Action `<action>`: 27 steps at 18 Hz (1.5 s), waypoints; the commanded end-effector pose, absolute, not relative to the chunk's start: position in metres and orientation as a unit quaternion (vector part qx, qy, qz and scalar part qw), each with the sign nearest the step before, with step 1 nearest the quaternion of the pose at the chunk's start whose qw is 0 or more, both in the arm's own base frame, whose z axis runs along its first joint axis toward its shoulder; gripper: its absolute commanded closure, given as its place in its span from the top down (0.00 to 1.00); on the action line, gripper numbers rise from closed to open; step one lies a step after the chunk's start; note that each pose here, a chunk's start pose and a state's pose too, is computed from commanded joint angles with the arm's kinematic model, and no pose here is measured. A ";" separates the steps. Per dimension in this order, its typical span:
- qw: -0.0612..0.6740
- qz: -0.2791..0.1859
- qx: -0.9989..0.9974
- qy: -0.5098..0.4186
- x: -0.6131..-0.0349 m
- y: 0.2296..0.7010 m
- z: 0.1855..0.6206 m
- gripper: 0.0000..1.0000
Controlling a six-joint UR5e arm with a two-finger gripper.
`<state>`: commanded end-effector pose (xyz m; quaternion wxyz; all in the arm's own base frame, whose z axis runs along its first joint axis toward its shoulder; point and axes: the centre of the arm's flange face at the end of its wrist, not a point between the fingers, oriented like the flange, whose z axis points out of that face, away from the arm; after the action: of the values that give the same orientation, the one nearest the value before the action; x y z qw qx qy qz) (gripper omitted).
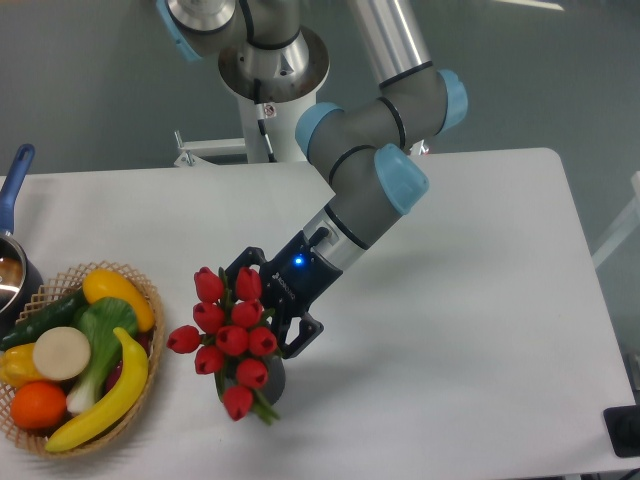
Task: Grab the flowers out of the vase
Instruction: 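Lift the gripped tulips up out of the grey vase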
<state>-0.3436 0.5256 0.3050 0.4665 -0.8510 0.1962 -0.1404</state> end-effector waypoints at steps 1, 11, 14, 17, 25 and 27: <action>0.466 -0.140 -0.851 0.196 -0.344 0.526 0.305 0.55; 0.472 -0.145 -0.850 0.185 -0.349 0.519 0.304 0.44; 0.476 -0.148 -0.847 0.183 -0.348 0.520 0.305 0.43; 0.478 -0.148 -0.846 0.183 -0.348 0.520 0.306 0.41; 0.513 -0.146 -0.829 0.167 -0.349 0.508 0.350 0.41; 0.518 -0.147 -0.829 0.150 -0.348 0.503 0.370 0.41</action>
<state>-0.3480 0.5026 0.3704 0.5178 -0.8294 0.1501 -0.1466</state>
